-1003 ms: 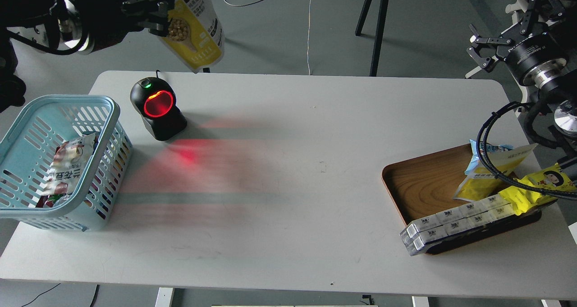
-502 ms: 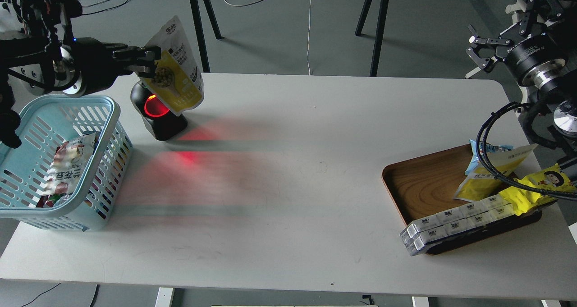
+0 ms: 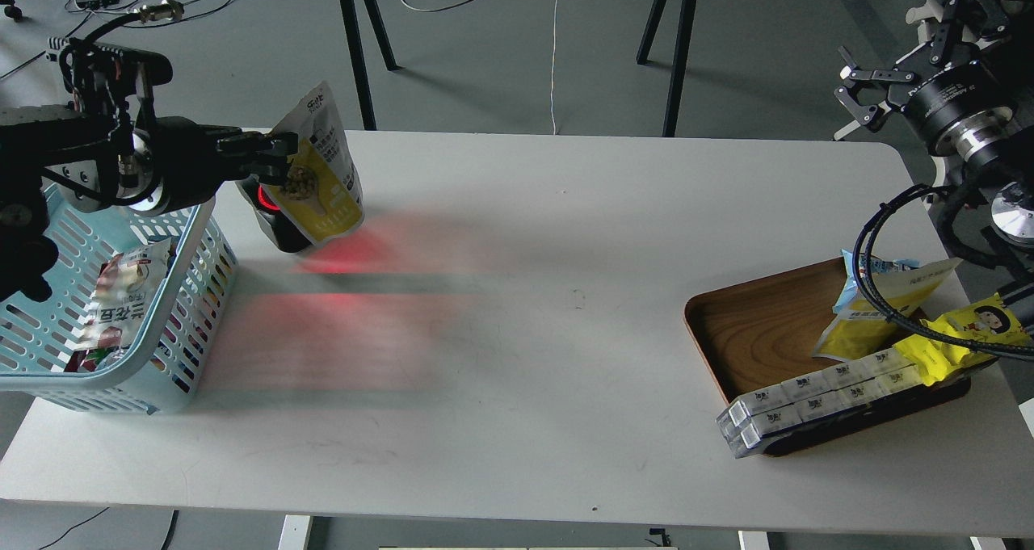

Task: Scan snack and place in basket
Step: 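Hold the bag's barcode in front of the scanner with the left gripper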

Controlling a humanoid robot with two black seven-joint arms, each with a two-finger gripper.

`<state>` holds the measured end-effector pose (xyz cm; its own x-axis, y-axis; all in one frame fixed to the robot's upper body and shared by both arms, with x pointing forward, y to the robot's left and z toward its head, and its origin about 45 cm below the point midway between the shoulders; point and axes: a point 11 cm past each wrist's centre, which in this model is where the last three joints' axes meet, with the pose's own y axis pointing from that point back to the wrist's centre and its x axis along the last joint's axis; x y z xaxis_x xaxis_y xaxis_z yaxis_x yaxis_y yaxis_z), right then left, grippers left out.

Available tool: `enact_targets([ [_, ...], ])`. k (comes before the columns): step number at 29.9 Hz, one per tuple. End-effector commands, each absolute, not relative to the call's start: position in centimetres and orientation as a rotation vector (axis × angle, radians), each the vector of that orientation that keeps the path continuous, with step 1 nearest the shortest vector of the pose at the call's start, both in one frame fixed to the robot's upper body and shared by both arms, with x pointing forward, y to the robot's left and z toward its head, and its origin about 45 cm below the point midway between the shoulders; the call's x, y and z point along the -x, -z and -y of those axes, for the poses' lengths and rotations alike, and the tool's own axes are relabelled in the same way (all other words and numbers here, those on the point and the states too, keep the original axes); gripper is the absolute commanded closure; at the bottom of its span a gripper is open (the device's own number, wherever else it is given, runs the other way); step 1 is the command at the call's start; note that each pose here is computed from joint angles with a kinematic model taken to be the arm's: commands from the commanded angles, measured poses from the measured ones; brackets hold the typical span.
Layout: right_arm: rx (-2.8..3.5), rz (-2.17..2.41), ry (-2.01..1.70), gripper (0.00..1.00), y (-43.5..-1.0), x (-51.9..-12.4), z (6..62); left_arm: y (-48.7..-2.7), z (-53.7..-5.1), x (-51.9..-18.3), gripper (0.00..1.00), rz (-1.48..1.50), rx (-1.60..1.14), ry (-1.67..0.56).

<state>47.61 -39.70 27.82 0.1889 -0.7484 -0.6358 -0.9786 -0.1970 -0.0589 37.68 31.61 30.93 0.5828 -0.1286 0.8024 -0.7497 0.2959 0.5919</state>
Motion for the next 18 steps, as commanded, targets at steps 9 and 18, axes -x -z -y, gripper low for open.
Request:
enact_targets([
  [9,2.014,-1.608,-0.677,0.01,-27.6,-47.7,39.4,-30.8,-29.0,-36.1,1.0,1.004,-1.19,-0.391],
  [18,2.01,-1.611,-0.676,0.01,-27.6,-47.7,39.5,-30.0,-28.4,-35.3,1.0,1.067,-1.219,-0.334],
])
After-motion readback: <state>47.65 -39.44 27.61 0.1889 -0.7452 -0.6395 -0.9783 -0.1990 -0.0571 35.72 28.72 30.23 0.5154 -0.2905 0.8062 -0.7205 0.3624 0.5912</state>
